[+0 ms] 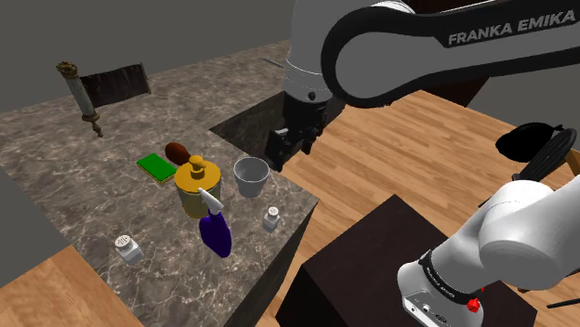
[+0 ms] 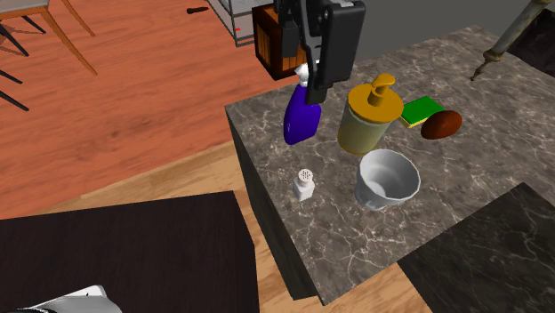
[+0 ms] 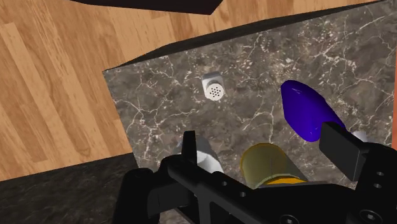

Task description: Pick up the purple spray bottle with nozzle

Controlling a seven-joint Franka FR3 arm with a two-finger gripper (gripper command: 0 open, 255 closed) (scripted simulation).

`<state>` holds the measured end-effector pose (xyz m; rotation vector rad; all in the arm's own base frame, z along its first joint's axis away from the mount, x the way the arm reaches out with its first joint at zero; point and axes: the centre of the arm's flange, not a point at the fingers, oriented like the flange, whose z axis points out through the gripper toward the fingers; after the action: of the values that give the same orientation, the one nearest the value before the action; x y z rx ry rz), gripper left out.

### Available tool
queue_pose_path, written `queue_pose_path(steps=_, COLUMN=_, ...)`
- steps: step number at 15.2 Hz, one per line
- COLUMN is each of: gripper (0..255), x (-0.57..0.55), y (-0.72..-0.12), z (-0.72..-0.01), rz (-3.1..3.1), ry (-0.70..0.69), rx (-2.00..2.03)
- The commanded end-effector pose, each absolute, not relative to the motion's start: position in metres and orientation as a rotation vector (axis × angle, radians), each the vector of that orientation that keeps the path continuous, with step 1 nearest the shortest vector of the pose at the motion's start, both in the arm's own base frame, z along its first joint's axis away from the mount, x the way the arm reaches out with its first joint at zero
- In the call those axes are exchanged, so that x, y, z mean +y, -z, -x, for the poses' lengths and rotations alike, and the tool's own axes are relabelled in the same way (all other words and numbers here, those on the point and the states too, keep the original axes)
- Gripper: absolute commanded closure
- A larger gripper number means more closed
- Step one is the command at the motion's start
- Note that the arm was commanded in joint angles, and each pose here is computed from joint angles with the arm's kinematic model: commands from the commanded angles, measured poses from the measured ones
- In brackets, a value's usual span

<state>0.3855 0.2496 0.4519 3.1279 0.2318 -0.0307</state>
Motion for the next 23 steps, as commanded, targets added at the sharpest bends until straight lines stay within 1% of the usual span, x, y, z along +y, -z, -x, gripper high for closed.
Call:
queue_pose_path(steps=1, gripper=0, x=0.275, y=-0.440, z=-0.392, rz=-3.132, ry=0.032, rx=0.242)
queue_pose_path(steps=13, gripper=0, x=0.405, y=-0.369, z=-0.429, rz=-3.147, ry=0.039, rx=0.310)
queue_pose_path(steps=22, gripper=0, x=0.405, y=-0.329, z=-0.429, rz=-3.147, ry=0.039, rx=0.310)
queue_pose_path(steps=23, gripper=255, x=0.406, y=-0.329, z=-0.429, rz=-3.147, ry=0.039, rx=0.311)
